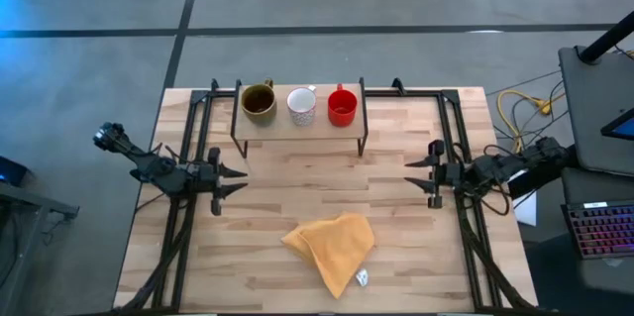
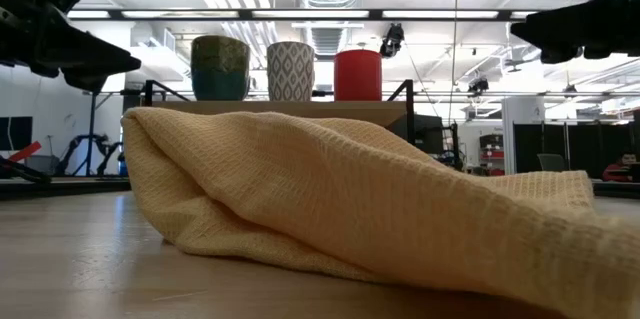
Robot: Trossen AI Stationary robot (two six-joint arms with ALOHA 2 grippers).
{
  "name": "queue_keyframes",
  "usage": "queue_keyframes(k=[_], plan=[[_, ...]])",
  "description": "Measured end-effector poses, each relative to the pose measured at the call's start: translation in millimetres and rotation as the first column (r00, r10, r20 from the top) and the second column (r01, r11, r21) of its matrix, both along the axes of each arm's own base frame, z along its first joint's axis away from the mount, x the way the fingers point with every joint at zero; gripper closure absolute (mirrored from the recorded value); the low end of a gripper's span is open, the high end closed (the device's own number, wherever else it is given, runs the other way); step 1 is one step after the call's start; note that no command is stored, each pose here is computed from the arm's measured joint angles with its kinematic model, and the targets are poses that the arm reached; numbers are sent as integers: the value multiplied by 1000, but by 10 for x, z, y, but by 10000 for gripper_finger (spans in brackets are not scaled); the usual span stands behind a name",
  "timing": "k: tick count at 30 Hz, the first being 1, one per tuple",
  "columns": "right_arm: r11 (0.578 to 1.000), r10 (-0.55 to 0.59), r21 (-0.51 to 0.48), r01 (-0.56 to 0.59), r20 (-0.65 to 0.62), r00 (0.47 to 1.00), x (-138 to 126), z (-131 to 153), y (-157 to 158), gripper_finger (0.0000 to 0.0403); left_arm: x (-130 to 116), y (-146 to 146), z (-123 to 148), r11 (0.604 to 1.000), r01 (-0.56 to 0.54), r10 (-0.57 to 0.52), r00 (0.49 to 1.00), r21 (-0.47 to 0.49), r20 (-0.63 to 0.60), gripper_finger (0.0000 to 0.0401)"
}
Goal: Stack small to large cups/mugs on shelf
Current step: Return to Home Position
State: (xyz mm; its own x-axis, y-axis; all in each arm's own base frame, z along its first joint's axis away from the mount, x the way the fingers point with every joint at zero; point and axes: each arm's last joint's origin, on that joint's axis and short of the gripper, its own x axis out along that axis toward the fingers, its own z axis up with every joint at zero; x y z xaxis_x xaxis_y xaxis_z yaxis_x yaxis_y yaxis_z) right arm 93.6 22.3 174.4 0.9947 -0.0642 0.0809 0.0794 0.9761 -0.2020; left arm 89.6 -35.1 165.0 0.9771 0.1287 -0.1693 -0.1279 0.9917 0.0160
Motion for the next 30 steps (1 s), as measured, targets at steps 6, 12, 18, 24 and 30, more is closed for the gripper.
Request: queue_keyframes(k=[6, 12, 18, 24, 30], plan=[[993, 9, 116, -9, 0, 1000, 6, -7, 2, 246, 13, -9, -21, 1000, 1, 0, 1000, 14, -22, 292], [968, 19, 250, -21, 11, 1000, 6, -6, 2, 246, 23, -14, -36, 1000, 1, 0, 999, 25, -39, 292], [950, 22, 312, -27, 17, 1000, 6, -6, 2, 246, 29, -18, -47, 999, 1, 0, 999, 32, -50, 292], [953, 22, 303, -26, 16, 1000, 6, -6, 2, 246, 34, -22, -57, 999, 2, 0, 998, 39, -60, 292], [951, 22, 309, -26, 17, 1000, 6, -6, 2, 246, 37, -24, -63, 999, 2, 1, 998, 42, -66, 292]])
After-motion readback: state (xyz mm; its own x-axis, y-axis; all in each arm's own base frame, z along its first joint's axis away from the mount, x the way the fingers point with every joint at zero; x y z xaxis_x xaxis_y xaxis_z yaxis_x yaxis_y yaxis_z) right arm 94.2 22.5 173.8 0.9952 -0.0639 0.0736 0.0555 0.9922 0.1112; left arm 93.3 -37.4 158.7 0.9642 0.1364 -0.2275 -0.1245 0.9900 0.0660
